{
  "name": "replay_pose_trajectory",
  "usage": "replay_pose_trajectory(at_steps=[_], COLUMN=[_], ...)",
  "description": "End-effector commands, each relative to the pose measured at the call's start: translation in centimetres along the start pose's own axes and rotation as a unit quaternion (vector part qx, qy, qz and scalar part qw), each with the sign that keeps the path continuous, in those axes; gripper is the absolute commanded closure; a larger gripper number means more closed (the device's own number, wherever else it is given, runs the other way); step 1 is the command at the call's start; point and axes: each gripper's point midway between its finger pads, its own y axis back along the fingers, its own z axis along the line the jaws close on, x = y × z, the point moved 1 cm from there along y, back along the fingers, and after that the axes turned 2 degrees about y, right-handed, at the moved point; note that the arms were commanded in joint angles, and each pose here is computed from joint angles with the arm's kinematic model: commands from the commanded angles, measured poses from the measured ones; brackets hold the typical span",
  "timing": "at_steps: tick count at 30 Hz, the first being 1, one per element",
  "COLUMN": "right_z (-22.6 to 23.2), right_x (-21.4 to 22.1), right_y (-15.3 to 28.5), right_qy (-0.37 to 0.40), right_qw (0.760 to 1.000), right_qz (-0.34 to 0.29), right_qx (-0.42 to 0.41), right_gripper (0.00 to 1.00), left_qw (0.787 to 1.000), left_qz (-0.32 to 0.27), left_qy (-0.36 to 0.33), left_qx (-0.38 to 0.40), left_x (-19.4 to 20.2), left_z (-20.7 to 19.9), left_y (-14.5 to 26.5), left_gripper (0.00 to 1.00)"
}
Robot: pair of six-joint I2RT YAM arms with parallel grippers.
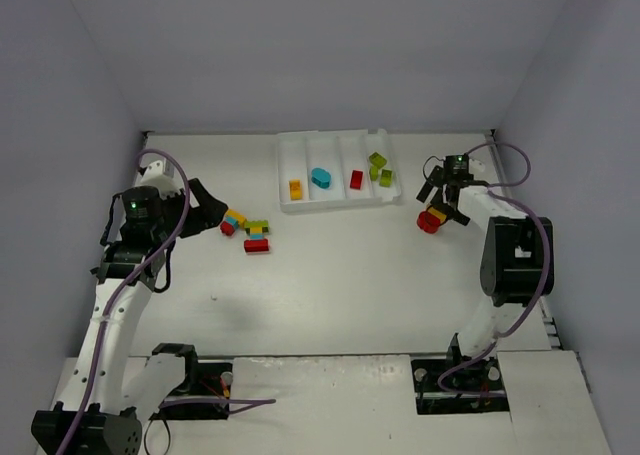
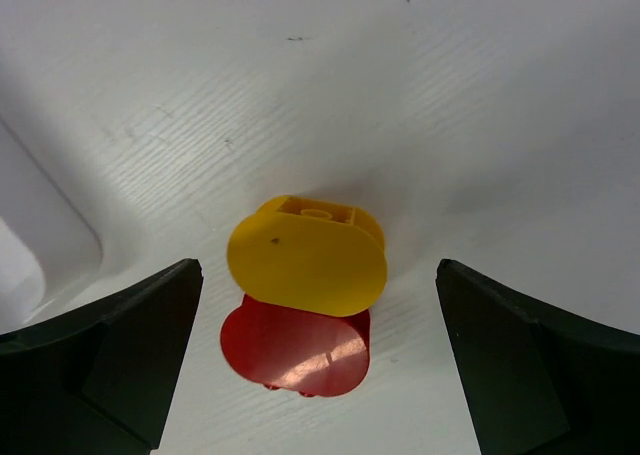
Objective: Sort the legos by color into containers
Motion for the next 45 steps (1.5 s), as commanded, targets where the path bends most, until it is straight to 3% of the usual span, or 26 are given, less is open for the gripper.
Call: replay_pose_trajectory(at_steps=[1,7,11,17,24,28,33,40,44,45], right_z=[-0.5,-0.5,-0.4,0.0,1.2,3.5,7.8,13.4,14.3,14.5], right_x=[-1.5,-0.6,0.0,1.0,1.4,0.5,-1.2,0.1,1.8,1.8], right_y=[-0.6,-2.3,-2.6,-2.5,-1.7,0.2,6.0,17.5,21.6,22.4], right_qy=[-0.026,-0.026,-0.024,-0.026,-0.019,0.001,0.040,0.040,0.020,0.013], right_qw=[0.999,0.999,0.999,0.999,0.999,0.995,0.977,0.922,0.897,0.891], right_qz=[-0.019,0.001,0.011,0.029,0.038,0.024,-0.048,-0.127,-0.144,-0.152], right_qx=[0.026,0.038,0.035,0.017,-0.023,-0.096,-0.203,-0.363,-0.417,-0.427], right_gripper=[0.00,0.01,0.08,0.41,0.99,1.00,1.00,1.00,1.00,1.00], left_qw=[0.998,0.998,0.998,0.998,0.998,0.997,0.991,0.977,0.968,0.973], left_qz=[-0.042,-0.041,-0.041,-0.042,-0.043,-0.040,-0.022,0.013,0.012,0.005], left_qy=[-0.015,-0.014,-0.014,-0.015,-0.018,-0.028,-0.051,-0.007,-0.009,-0.016], left_qx=[0.034,0.035,0.035,0.035,0.038,0.060,0.121,0.212,0.251,0.231], left_x=[-2.5,-2.5,-2.5,-2.5,-2.5,-2.4,-0.6,4.2,6.4,6.9], left_z=[-2.0,-2.0,-2.0,-2.0,-2.2,-3.0,-6.3,-13.5,-18.1,-18.5], left_y=[0.8,0.8,0.8,0.8,0.9,1.1,2.1,4.1,5.4,4.6], left_gripper=[0.27,0.27,0.27,0.27,0.27,0.27,0.27,0.27,0.27,0.27])
